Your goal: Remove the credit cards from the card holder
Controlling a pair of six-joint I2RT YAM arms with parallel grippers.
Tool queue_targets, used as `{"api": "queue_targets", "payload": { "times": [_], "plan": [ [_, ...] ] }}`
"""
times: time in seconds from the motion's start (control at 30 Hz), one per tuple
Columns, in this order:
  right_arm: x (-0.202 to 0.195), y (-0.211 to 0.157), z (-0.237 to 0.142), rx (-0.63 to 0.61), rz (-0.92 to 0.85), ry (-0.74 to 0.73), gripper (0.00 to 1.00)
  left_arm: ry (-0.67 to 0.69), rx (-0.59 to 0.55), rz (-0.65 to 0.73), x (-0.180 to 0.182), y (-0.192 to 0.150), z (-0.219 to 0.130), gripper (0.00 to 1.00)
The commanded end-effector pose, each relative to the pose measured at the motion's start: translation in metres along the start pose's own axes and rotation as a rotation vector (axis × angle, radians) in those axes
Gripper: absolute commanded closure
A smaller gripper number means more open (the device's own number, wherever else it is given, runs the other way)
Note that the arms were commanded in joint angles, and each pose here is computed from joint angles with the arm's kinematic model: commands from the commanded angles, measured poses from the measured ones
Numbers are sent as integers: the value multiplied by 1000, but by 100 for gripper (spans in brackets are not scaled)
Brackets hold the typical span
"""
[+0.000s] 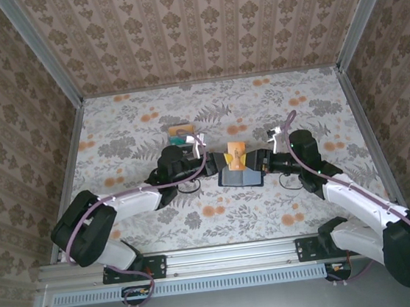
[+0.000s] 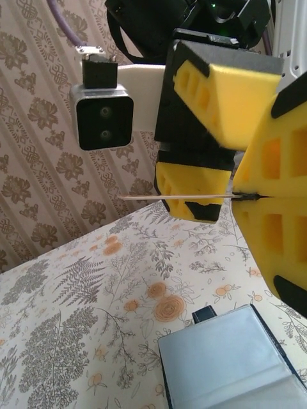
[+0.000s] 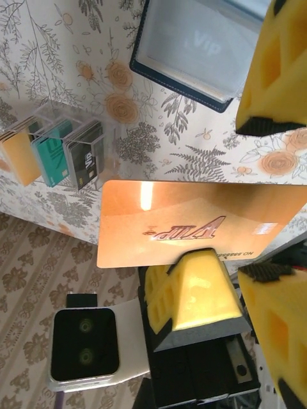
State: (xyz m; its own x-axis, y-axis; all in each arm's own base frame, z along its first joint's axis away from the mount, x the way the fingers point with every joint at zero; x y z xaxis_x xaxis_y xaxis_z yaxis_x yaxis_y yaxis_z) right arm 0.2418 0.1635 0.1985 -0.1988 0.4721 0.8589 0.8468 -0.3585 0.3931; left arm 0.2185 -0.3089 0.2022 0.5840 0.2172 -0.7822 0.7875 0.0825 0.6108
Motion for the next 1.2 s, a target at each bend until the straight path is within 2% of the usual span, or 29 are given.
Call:
{"api": "queue_targets", "payload": {
  "times": [0.0, 0.13, 0.17, 0.3, 0.4, 0.6, 0.87, 1.0, 1.17],
  "plan": [
    [7, 1, -8, -22, -53, -21, 33, 1, -1, 60, -7, 2, -6, 100],
    [1, 0, -18, -59, -68, -86, 3, 112, 54, 112, 1, -2, -14, 100],
    [1, -2, -19, -59, -70, -85, 0, 168, 78, 137, 5, -3, -17, 100],
    [0, -3, -25, -83, -78, -124, 0, 442, 181, 281, 17, -3, -39, 100],
    [2, -5, -27, -94, -101, -126, 0, 622, 204, 388, 19, 9, -60, 100],
    [6, -10, -25, -102, -164, -141, 0, 855, 228, 705, 20, 33, -90, 100],
    [5, -16, -32, -136, -210, -143, 0, 954, 364, 1112, 17, 58, -95, 100],
    [9, -17, -36, -151, -219, -119, 0, 1006, 506, 1340, 31, 69, -96, 100],
    [11, -19, -40, -165, -229, -101, 0, 1004, 714, 1610, 57, 70, -89, 100]
  ]
}}
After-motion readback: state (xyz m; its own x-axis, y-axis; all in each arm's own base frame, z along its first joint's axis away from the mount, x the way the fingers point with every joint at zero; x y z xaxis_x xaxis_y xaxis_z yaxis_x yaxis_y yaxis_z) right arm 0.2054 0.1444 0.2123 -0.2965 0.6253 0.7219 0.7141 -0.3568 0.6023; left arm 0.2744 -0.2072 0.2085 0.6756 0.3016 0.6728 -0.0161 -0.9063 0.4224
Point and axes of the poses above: each hand's point on the last joint's axis, 136 mm out from that joint toward the fingers, its own z axis out along the fingers, its own x axis along the line the jaws close on, y = z × x, the point moved 5 cm from there along -z, back along the fingers, and after that the axes turned 9 degrees about z, right-handed, at the moved point
